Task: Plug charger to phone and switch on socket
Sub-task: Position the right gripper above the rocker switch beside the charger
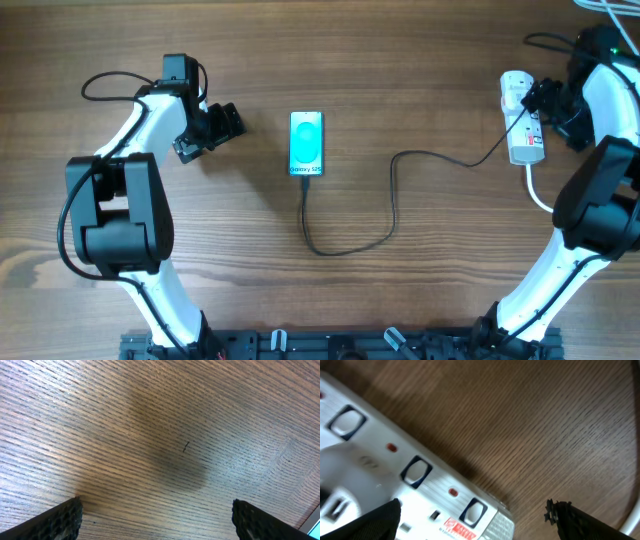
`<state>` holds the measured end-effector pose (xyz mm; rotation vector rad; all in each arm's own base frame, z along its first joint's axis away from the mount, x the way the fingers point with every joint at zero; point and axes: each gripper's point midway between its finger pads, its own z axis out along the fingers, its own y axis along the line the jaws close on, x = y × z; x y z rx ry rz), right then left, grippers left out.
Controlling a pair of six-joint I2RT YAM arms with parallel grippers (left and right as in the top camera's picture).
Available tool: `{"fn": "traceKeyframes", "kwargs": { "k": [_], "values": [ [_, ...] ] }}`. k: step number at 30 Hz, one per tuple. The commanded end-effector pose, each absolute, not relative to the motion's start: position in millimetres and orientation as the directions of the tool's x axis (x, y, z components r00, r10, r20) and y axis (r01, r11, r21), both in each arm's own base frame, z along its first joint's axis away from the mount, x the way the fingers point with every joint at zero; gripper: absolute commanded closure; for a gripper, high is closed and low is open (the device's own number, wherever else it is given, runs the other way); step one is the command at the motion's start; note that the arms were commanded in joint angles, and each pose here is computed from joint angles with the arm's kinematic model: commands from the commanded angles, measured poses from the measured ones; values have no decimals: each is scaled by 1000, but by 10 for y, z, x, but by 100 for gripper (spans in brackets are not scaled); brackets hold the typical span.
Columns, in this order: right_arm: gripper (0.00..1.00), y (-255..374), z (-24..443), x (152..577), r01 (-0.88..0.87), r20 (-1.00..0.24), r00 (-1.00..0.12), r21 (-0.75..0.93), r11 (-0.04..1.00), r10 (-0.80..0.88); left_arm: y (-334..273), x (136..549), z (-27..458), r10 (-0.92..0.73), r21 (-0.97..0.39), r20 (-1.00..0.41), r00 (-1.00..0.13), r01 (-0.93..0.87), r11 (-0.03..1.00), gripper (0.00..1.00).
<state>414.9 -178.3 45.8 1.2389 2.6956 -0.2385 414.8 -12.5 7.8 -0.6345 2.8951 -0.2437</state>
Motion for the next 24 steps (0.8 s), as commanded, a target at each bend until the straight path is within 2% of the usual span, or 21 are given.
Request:
{"fn": "traceKeyframes", "kwargs": {
  "k": [1, 24],
  "values": [
    [0, -1802, 282, 4095, 787, -206, -615, -93, 610, 761, -107, 4133, 114, -423, -191, -139, -895, -395, 899, 0],
    [0, -1740, -67, 3874, 837, -163, -547, -97, 538, 821, -107, 4134, 114, -423, -191, -139, -895, -395, 899, 0]
  ]
}}
